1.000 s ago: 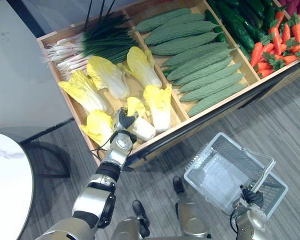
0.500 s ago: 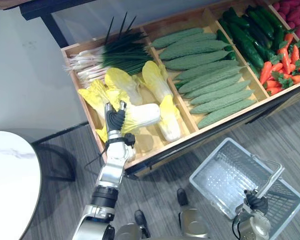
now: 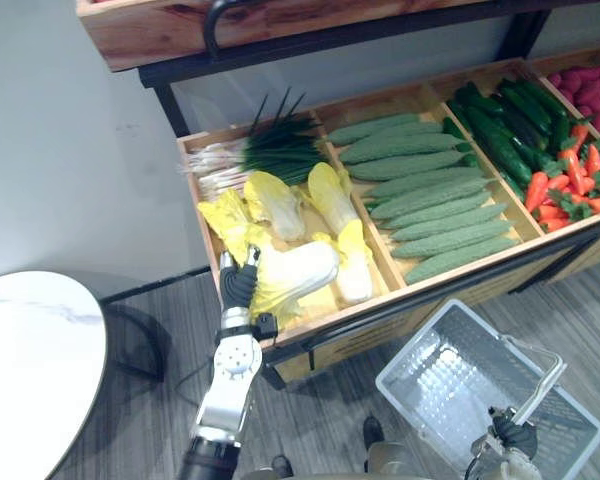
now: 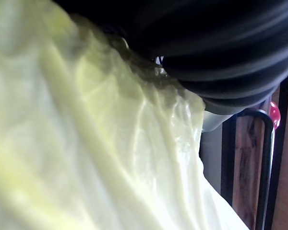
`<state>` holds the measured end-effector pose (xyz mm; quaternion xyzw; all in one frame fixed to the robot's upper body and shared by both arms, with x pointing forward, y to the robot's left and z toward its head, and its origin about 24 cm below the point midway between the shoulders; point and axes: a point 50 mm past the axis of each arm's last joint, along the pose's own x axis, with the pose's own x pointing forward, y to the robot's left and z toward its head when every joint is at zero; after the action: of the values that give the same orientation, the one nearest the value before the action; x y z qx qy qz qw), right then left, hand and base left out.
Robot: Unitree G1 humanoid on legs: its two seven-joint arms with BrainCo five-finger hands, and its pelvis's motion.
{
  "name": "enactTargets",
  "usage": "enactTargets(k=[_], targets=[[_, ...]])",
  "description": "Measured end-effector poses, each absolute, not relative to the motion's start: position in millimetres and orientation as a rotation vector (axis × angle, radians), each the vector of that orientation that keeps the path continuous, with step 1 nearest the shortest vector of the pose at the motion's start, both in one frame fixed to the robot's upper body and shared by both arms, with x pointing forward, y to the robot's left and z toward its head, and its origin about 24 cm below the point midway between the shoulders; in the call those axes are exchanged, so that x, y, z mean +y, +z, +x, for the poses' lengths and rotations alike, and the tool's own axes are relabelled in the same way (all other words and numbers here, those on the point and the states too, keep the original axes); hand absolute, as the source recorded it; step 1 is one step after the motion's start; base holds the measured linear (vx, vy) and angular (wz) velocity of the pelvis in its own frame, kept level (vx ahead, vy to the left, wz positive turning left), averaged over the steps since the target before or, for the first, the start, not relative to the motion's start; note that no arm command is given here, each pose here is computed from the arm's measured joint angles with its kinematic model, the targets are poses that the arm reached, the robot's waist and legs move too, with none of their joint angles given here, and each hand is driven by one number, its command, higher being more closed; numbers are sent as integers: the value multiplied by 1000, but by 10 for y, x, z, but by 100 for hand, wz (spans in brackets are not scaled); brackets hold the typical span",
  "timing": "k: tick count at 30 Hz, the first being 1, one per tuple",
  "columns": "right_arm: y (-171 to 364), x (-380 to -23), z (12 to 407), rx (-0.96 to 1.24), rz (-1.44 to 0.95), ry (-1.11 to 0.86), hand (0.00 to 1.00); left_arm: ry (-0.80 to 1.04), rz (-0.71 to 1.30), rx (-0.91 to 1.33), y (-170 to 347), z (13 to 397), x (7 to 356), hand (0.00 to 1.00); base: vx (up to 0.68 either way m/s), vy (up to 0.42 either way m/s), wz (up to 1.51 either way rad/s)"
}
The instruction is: Pick vegetable in the basket
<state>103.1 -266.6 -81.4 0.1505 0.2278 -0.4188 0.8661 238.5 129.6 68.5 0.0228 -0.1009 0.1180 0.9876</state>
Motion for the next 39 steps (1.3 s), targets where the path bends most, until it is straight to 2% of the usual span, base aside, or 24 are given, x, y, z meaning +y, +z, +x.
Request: enactTargets(k=[6,10,15,20,26,35,39], targets=[[-647,-2672,1039,395,324,-899,100,225,-2,-261,827,2276,1316,100,-12,-39,12],[-540,-2589,1205,342,322,-830,100,230,-27,-343,995,2237,1324,100,-115,1,-75],[-286,-2588,1270,232,305,-804,100,164,-72,-377,1058,2219,1173,100,-45,57,-101],[-43,-2333,1712,111,325,-646,100,94,-104,-412,1149,2293,1034,100,-44,83,-154],[-131,-2185,2132,155,271,-518,100,149,-54,-341,975,2423,1177,100,92,-41,-181],[-208,-2122,2145,213,219,-399,100,21,-1,-264,811,2626,951,100,215,-75,-129],[-170,-2152,2177,196,202,-366,100,44,-2,-243,763,2612,1037,100,158,162,-99]])
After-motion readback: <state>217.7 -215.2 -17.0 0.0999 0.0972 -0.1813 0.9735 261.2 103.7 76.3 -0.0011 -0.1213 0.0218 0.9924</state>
